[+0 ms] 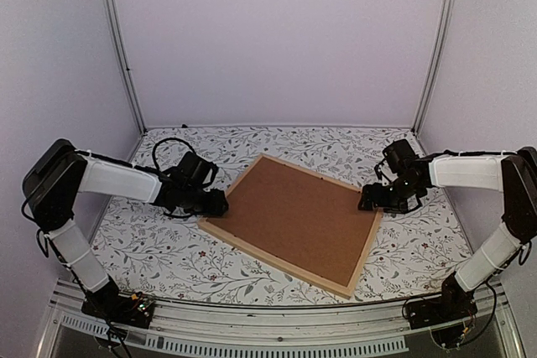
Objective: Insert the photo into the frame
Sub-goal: Rotate the photo frame at the center of the board.
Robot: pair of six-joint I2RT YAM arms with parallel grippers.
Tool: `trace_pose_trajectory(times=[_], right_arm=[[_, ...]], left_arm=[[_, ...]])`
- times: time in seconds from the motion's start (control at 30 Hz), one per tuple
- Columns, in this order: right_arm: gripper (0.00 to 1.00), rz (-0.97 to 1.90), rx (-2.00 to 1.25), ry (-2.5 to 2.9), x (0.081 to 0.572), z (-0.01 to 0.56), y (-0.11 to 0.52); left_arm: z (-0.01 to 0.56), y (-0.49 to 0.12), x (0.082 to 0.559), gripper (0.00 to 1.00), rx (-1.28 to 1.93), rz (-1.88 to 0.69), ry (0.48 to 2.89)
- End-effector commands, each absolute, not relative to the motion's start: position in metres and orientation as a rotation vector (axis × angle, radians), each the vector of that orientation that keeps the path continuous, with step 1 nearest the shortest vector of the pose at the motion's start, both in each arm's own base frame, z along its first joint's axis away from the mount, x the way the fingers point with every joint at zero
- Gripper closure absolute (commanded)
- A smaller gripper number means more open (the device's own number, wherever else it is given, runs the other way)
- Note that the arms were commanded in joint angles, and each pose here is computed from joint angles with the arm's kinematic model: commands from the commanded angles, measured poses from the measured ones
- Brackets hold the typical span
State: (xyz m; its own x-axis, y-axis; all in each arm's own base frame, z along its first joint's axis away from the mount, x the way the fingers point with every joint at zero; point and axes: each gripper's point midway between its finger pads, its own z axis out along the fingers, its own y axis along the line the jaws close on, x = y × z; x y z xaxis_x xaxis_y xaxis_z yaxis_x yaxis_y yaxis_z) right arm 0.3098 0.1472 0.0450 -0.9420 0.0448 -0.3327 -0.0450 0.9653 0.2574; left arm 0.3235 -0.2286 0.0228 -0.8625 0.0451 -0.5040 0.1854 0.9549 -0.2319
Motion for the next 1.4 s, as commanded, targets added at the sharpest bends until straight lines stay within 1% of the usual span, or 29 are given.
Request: trace_pose_trajectory(times=[0.0, 0.3, 0.53, 0.67, 0.73, 0.77, 0.8, 0.87, 0.93, 1.03, 1.17, 1.37], right_arm=[[0.11, 0.453, 0.004, 2.860, 0.298, 0.023, 0.162], [0.11, 0.437, -0.046, 2.845, 0.329, 0.023, 0.169], [0.11, 0.413, -0.091, 2.802, 0.378, 0.027, 0.172], [0.10, 0.320, -0.112, 2.763, 0.406, 0.035, 0.163], [0.10, 0.259, -0.117, 2.736, 0.419, 0.045, 0.157], [0.10, 0.231, -0.117, 2.722, 0.423, 0.051, 0.154], [0.10, 0.200, -0.118, 2.713, 0.425, 0.056, 0.150], [0.10, 0.138, -0.114, 2.694, 0.428, 0.065, 0.141], [0.09, 0.118, -0.114, 2.680, 0.425, 0.075, 0.138], [0.09, 0.122, -0.104, 2.675, 0.413, 0.082, 0.133], [0.09, 0.159, -0.090, 2.687, 0.386, 0.086, 0.129], [0.10, 0.257, -0.072, 2.744, 0.338, 0.079, 0.130]], left_arm=[[-0.039, -0.222, 0.232, 0.46, 0.286, -0.331, 2.907], [-0.010, -0.245, 0.202, 0.46, 0.391, -0.499, 2.868], [0.010, -0.261, 0.172, 0.45, 0.532, -0.604, 2.850], [0.027, -0.267, 0.159, 0.43, 0.609, -0.675, 2.812], [0.035, -0.265, 0.160, 0.40, 0.614, -0.670, 2.778], [0.039, -0.263, 0.163, 0.37, 0.611, -0.651, 2.759], [0.042, -0.258, 0.167, 0.30, 0.601, -0.612, 2.746], [0.051, -0.253, 0.178, 0.22, 0.576, -0.542, 2.707], [0.058, -0.248, 0.190, 0.16, 0.546, -0.473, 2.680], [0.067, -0.247, 0.207, 0.11, 0.505, -0.435, 2.652], [0.070, -0.242, 0.230, 0.09, 0.435, -0.428, 2.654], [0.080, -0.241, 0.257, 0.09, 0.389, -0.551, 2.644]])
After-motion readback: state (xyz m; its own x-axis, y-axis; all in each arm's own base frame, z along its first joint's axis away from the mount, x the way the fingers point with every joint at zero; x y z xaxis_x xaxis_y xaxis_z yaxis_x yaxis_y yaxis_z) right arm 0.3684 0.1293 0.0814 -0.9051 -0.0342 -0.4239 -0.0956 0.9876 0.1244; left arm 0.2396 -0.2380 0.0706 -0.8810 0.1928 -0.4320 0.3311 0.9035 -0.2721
